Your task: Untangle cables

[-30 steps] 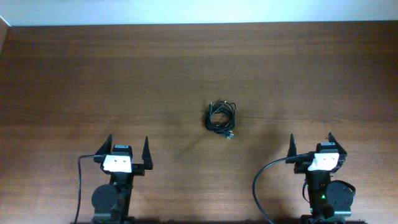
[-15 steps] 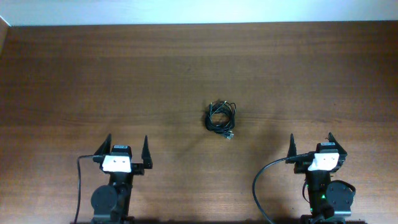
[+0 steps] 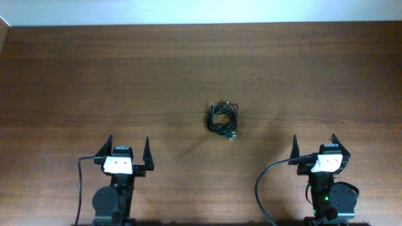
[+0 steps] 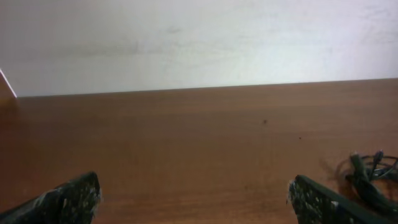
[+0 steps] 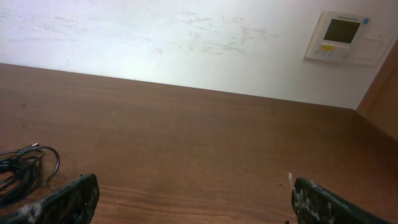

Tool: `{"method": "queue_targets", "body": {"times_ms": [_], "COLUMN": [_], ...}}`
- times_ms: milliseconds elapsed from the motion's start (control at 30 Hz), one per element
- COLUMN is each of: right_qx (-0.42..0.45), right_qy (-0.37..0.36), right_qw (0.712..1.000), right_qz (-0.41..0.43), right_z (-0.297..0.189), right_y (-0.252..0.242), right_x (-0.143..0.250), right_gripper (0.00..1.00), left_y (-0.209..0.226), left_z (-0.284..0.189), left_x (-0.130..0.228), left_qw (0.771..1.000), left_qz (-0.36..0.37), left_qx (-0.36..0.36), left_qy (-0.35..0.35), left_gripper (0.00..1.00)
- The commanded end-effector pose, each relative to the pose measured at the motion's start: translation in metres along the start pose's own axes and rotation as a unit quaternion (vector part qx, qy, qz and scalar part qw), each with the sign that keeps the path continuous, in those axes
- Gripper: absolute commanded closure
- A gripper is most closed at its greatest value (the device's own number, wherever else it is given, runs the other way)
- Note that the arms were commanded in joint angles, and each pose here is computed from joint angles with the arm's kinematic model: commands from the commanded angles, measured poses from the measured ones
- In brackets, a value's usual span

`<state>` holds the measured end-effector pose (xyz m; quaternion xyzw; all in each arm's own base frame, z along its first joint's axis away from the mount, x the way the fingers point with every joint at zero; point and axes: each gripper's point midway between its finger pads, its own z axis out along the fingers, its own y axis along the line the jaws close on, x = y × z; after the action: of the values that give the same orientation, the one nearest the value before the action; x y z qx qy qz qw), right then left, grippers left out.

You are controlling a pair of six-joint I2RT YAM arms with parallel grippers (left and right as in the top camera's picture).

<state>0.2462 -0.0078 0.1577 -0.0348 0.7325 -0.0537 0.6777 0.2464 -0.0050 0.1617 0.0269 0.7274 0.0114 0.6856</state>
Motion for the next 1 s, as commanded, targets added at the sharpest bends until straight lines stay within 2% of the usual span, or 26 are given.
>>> {"method": "queue_targets", "body": {"times_ms": [0,100,200,267,333,433,533,667,767,867,967], "right_qx": [0.009,0.009,0.009,0.009,0.009,0.009,0.009,0.009,0.009,0.009,0.009], "right_qy": [0.004,0.004,0.004,0.004,0.004,0.004,0.004,0.004,0.004,0.004,0.004], "right_qw": [1.000,1.000,1.000,1.000,1.000,1.000,1.000,1.000,1.000,1.000,1.000], "right_qz": [0.006,0.006,0.006,0.006,0.006,0.006,0.006,0.006,0.006,0.006,0.006], "right_z": [0.000,0.000,0.000,0.000,0.000,0.000,0.000,0.000,0.000,0.000,0.000], "right_y": [-0.004,-0.004,-0.004,-0.004,-0.004,-0.004,-0.004,-0.004,-0.004,-0.004,-0.004], "right_x": [0.003,0.003,0.003,0.003,0.003,0.003,0.003,0.003,0.003,0.003,0.003], "right_gripper": [0.02,0.02,0.02,0.02,0.02,0.02,0.02,0.02,0.02,0.02,0.02], "left_y": [0.001,0.003,0.007,0.009,0.012,0.014,0.010,-0.007,-0.021,-0.033,-0.052], "left_z": [-0.003,-0.011,-0.033,-0.058,-0.079,-0.105,-0.116,-0.109,-0.092,-0.058,-0.028], "left_x": [-0.024,-0.062,-0.122,-0.176,-0.219,-0.278,-0.324,-0.350,-0.351,-0.326,-0.299], "left_qw": [0.999,0.996,0.989,0.980,0.974,0.976,0.986,0.994,0.993,0.982,0.960], "left_qz": [0.008,0.007,0.007,0.007,0.007,-0.001,0.003,0.006,-0.001,-0.017,-0.039], "left_qx": [-0.002,-0.005,-0.009,-0.013,-0.014,-0.010,0.013,0.071,0.115,0.153,0.207], "left_qy": [-0.040,-0.083,-0.147,-0.201,-0.226,-0.216,-0.168,-0.085,-0.004,0.108,0.183], "left_gripper": [0.01,0.01,0.01,0.01,0.01,0.01,0.01,0.01,0.01,0.01,0.01]}}
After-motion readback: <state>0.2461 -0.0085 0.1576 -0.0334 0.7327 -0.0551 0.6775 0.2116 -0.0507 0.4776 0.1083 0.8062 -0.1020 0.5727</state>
